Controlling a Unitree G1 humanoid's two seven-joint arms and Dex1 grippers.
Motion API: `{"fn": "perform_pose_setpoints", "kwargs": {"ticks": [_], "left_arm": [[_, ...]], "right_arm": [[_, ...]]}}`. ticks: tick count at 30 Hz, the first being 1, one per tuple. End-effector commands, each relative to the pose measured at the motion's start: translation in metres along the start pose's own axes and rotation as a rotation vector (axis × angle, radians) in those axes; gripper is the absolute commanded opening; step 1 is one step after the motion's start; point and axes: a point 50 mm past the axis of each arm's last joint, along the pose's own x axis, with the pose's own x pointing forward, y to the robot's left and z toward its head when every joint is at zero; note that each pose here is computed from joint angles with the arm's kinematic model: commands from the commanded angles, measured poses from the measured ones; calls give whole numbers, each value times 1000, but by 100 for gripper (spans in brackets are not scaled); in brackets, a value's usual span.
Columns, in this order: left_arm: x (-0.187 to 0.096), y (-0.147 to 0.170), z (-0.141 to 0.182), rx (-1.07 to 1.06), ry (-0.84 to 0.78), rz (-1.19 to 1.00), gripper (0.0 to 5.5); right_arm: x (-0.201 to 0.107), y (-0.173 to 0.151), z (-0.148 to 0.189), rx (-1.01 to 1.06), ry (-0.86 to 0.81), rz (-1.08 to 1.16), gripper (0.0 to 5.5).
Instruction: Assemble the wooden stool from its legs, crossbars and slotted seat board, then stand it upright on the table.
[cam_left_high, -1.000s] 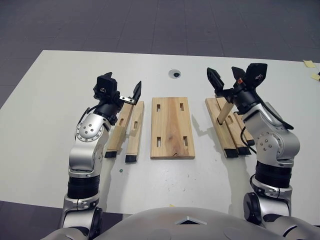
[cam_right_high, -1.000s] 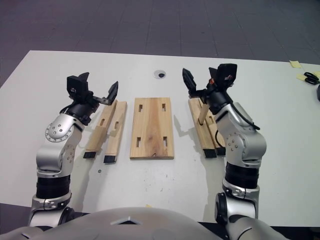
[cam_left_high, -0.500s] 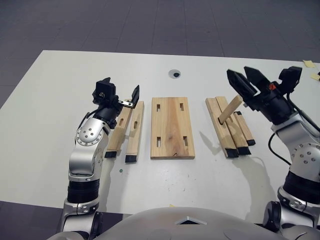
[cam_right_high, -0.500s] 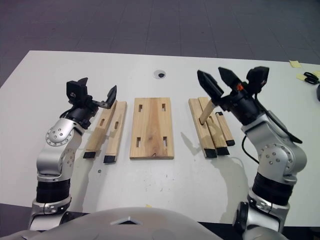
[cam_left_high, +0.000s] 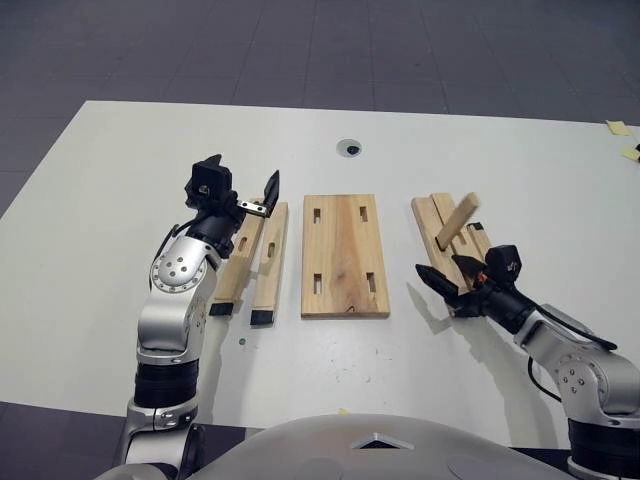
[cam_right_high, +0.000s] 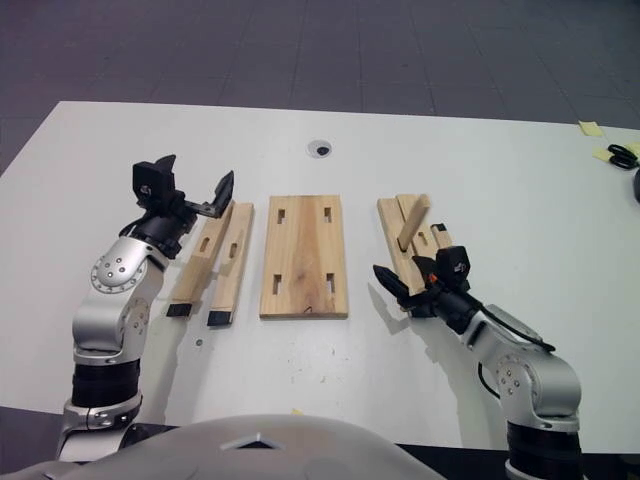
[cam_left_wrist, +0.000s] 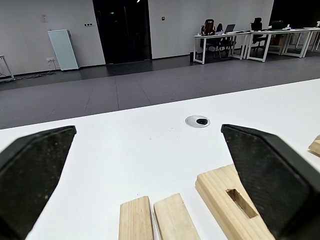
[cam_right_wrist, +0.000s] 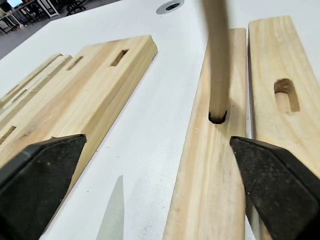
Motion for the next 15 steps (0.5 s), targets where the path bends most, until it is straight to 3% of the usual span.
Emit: {"fn": "perform_pose_setpoints", "kwargs": {"ticks": [1,12,15], "left_arm": [[-2,0,-1,8,6,6,540],[-2,0,-1,13,7,7,540],[-1,-1,-1,18,8,7,540]], "right_arm": [[-2,-4,-11,-16,73,-54,535],[0,-13,-19,-187,214,-135,535],[2,-12,-16,-220,216,-145,484]]}}
